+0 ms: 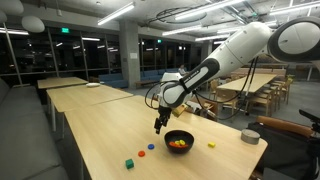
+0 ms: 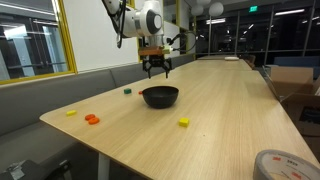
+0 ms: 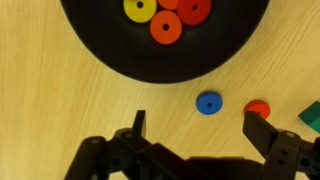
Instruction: Put the rings inside the black bowl
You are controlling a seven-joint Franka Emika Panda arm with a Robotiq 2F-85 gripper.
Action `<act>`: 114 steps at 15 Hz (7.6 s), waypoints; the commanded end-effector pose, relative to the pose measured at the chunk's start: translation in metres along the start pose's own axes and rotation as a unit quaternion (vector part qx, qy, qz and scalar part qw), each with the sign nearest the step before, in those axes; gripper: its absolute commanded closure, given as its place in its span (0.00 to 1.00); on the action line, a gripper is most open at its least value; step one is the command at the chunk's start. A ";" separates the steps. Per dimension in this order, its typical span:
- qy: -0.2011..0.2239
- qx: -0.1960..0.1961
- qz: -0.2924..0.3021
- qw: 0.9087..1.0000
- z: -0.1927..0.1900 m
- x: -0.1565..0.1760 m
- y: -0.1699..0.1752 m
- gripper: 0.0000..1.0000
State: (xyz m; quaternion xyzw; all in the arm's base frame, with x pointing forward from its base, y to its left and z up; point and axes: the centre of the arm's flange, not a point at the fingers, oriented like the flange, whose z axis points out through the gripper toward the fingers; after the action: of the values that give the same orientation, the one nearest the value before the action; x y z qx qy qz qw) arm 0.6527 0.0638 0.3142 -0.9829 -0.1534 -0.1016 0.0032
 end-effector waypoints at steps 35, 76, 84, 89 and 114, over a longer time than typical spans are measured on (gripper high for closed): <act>-0.053 0.003 -0.114 0.992 0.096 0.049 -0.033 0.00; -0.208 -0.119 -0.014 0.971 -0.002 0.004 0.029 0.76; -0.223 0.057 -0.113 0.967 0.003 -0.002 0.042 0.76; -0.215 0.073 -0.115 0.967 0.004 -0.003 0.043 0.18; -0.039 0.043 -0.192 0.980 0.073 0.050 -0.100 0.00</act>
State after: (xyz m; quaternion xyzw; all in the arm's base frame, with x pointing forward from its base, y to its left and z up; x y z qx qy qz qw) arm 0.6851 0.1655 0.2549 -0.9375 -0.3449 -0.0408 0.0201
